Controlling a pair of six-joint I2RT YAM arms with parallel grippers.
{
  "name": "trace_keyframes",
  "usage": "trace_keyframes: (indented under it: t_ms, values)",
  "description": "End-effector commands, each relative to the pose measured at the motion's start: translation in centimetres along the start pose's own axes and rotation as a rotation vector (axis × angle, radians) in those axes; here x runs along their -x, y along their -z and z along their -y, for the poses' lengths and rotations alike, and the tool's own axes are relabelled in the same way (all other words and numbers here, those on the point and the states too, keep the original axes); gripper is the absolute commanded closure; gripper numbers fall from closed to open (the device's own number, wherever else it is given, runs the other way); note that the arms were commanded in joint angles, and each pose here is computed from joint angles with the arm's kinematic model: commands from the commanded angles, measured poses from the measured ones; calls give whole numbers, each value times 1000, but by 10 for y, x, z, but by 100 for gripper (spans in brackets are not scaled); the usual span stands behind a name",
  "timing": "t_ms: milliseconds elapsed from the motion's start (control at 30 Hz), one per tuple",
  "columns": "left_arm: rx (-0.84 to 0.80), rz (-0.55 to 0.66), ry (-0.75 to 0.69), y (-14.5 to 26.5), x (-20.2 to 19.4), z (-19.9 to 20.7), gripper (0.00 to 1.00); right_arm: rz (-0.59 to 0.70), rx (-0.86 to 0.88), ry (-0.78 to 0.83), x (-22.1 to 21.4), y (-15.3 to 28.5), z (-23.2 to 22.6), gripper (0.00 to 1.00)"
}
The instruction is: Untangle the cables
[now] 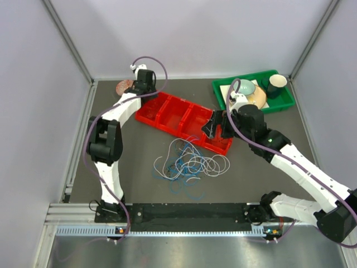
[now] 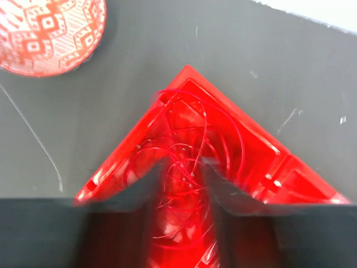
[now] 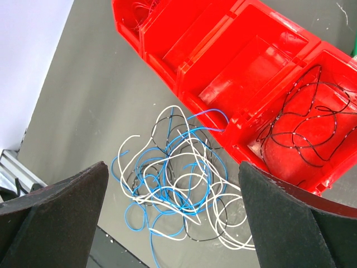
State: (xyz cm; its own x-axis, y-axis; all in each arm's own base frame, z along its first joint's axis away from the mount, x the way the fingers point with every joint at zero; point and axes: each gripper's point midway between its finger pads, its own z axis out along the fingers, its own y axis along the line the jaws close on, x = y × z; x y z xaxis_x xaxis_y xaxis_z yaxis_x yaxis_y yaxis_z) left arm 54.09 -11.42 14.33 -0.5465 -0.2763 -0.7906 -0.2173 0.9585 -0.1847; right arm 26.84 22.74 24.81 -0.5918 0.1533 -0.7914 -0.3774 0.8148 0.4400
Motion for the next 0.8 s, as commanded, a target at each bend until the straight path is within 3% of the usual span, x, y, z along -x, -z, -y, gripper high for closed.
trace_keyframes:
  t_ms: [0,67,467,667,700,767]
  values:
    - [-20,15,22,-9,10,9,83,53,25,-8,17,3,-7,1]
    - [-30,16,34,-12,7,9,100,55,21,-12,17,3,-6,1]
    - [-89,-115,88,-23,-66,6,100,41,24,-10,16,-1,-7,1]
    - [-62,-115,60,-20,-58,3,100,39,24,-8,15,-1,-7,1]
    - [-65,-103,58,-15,-52,3,100,40,23,-7,16,-2,-7,1]
    - [-82,-66,47,-2,-35,7,83,40,26,-7,17,-3,-9,1]
